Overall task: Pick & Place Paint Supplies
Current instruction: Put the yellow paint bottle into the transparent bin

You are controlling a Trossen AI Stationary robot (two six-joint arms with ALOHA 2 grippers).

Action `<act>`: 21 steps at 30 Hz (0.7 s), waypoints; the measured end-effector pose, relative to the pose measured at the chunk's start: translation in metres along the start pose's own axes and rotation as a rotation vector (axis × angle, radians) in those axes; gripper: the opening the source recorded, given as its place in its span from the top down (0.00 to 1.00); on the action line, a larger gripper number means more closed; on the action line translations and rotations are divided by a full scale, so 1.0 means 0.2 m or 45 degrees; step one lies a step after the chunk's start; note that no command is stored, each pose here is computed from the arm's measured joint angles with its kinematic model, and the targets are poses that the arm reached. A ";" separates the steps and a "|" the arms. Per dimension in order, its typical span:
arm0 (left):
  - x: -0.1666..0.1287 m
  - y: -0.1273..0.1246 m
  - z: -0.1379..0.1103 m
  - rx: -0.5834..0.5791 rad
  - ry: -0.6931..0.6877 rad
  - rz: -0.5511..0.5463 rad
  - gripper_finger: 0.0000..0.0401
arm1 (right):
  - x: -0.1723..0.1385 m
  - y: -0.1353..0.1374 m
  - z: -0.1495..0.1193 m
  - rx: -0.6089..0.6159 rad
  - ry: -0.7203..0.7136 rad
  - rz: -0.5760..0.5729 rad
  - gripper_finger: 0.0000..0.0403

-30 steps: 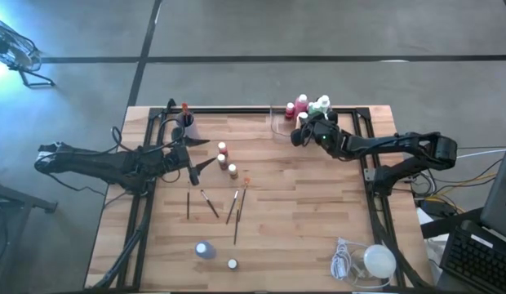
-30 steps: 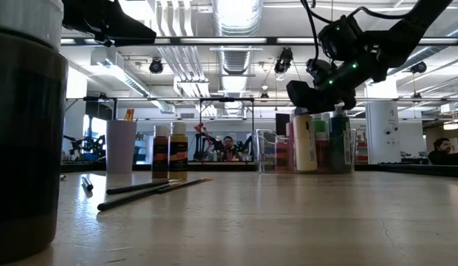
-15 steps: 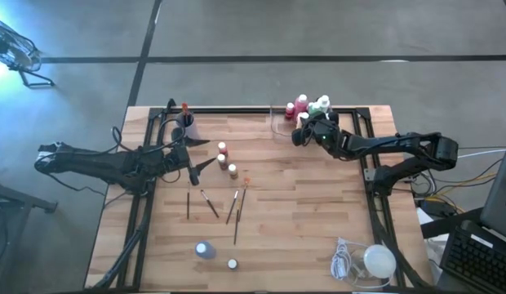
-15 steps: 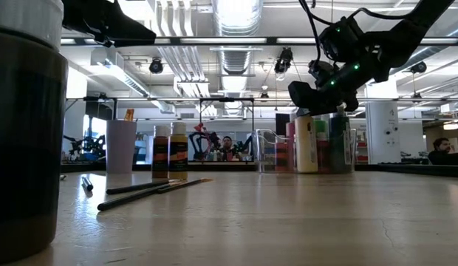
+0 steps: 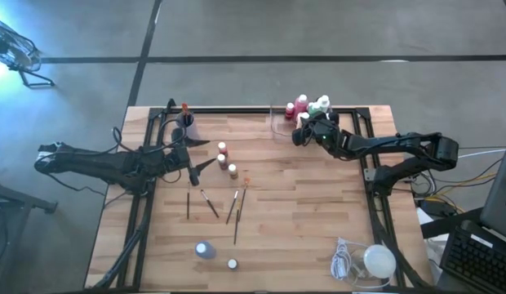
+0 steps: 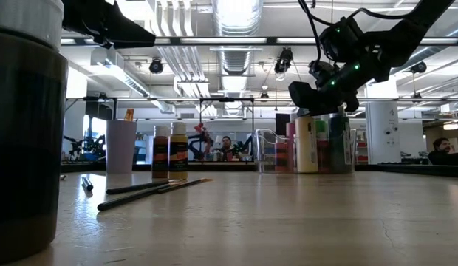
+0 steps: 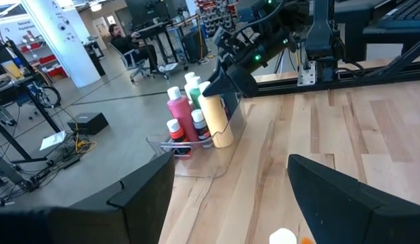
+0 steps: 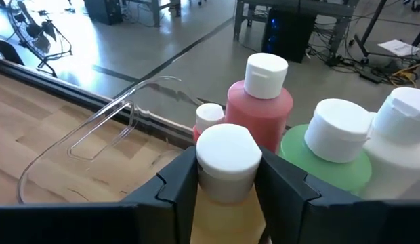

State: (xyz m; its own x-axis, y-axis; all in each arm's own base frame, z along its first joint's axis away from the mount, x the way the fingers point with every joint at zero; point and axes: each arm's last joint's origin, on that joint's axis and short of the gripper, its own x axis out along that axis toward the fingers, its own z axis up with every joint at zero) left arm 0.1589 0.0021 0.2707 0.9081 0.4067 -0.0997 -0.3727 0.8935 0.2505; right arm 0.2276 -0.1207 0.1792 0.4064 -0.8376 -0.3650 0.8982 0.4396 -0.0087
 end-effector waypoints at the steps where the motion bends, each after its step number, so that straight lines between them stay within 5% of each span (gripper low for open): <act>1: 0.00 0.00 0.00 0.000 0.001 0.000 0.27 | 0.00 0.00 0.00 0.000 0.000 0.000 0.68; 21: 0.00 0.00 0.00 -0.003 0.001 -0.001 0.27 | -0.04 -0.02 0.03 -0.004 -0.024 -0.002 0.46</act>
State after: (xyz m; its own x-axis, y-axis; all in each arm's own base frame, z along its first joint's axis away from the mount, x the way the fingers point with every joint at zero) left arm 0.1589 0.0021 0.2706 0.9081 0.4064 -0.1009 -0.3726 0.8941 0.2485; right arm 0.2210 -0.1177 0.1882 0.4082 -0.8441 -0.3476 0.8983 0.4392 -0.0119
